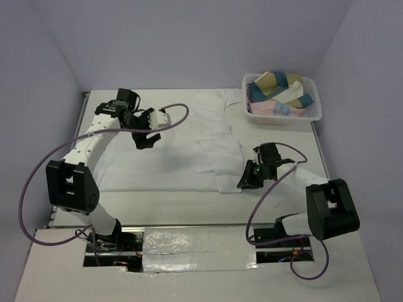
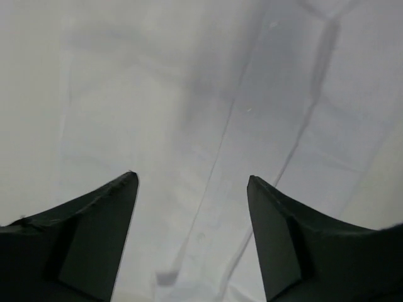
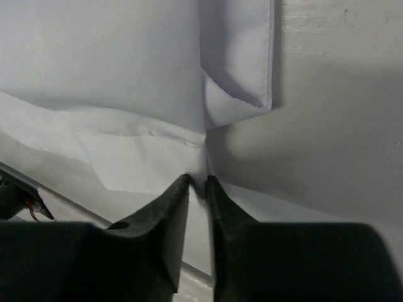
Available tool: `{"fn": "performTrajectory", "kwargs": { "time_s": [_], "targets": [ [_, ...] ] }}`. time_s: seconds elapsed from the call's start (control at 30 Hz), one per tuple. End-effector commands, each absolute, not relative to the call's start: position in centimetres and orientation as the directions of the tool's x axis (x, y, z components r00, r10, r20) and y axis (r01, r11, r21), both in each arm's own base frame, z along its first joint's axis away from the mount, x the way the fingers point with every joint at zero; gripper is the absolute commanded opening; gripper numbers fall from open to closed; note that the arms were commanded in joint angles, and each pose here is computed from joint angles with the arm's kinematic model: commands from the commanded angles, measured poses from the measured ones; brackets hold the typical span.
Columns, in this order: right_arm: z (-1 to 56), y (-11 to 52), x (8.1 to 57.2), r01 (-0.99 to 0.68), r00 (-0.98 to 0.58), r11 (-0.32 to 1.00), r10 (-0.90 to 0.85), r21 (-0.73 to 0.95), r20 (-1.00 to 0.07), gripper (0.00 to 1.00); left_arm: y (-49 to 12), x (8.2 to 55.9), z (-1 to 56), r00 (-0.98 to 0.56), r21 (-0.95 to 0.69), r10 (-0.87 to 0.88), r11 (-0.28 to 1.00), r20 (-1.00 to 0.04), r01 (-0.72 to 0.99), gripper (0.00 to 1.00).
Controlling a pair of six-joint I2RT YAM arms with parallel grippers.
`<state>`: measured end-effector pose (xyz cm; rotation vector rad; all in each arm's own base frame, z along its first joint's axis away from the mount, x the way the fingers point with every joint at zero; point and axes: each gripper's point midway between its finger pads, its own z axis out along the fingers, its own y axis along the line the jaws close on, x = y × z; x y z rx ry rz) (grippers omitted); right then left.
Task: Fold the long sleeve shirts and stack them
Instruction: Fold the shirt
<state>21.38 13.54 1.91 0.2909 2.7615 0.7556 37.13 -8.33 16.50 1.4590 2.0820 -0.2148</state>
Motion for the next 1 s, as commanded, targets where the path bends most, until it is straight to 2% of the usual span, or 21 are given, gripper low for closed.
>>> {"fn": "performTrajectory", "kwargs": {
  "time_s": [0.0,0.07,0.13,0.23,0.3,0.37,0.4,0.43,0.47,0.5,0.73,0.97],
  "targets": [
    [3.1,13.6,23.6,0.093,-0.915,0.835,0.287,0.542,-0.285,0.22,-14.8,32.3,19.4,0.206,0.279,0.729,-0.022,-0.652,0.960,0.86],
    [3.0,13.2,23.8,0.087,-0.913,0.852,0.276,0.517,-0.300,0.10,-16.5,30.6,18.6,0.311,0.307,0.701,-0.137,-0.642,0.942,0.89],
    [3.4,12.7,23.8,0.095,-0.914,0.865,0.271,0.493,-0.301,0.07,-19.1,30.2,18.7,0.391,0.362,0.686,-0.196,-0.614,0.911,0.88],
    [4.2,11.7,23.7,0.099,-0.910,0.891,0.262,0.444,-0.322,0.09,-22.6,28.8,17.5,0.421,0.350,0.682,-0.250,-0.598,0.903,0.89],
    [4.9,11.4,23.7,0.077,-0.906,0.900,0.243,0.429,-0.346,0.21,-25.4,27.9,17.0,0.453,0.367,0.668,-0.277,-0.591,0.888,0.91],
    [5.1,11.5,23.7,0.049,-0.906,0.903,0.220,0.427,-0.360,0.21,-27.5,27.5,16.4,0.488,0.403,0.643,-0.289,-0.591,0.868,0.92],
    [4.9,11.4,23.6,0.050,-0.909,0.905,0.217,0.423,-0.357,0.18,-29.1,26.4,16.2,0.526,0.416,0.616,-0.328,-0.587,0.848,0.93],
    [4.8,11.5,23.6,0.045,-0.910,0.904,0.212,0.424,-0.356,0.09,-29.7,25.7,15.5,0.535,0.412,0.606,-0.345,-0.588,0.843,0.93],
    [4.7,11.6,23.6,0.035,-0.911,0.902,0.205,0.430,-0.358,0.05,-31.4,25.2,15.5,0.575,0.444,0.569,-0.367,-0.588,0.817,0.93],
    [4.6,12.0,23.5,0.026,-0.916,0.894,0.201,0.448,-0.347,0.00,-32.2,24.7,15.4,0.587,0.450,0.549,-0.378,-0.595,0.809,0.93],
    [6.4,13.6,23.7,-0.035,-0.914,0.848,0.187,0.529,-0.361,0.00,-36.2,23.1,13.3,0.605,0.458,0.473,-0.397,-0.641,0.796,0.89],
    [12.5,16.2,24.3,-0.113,-0.893,0.737,0.220,0.667,-0.394,0.00,-38.6,22.8,11.4,0.596,0.490,0.482,-0.340,-0.642,0.803,0.92]
  ]
}}
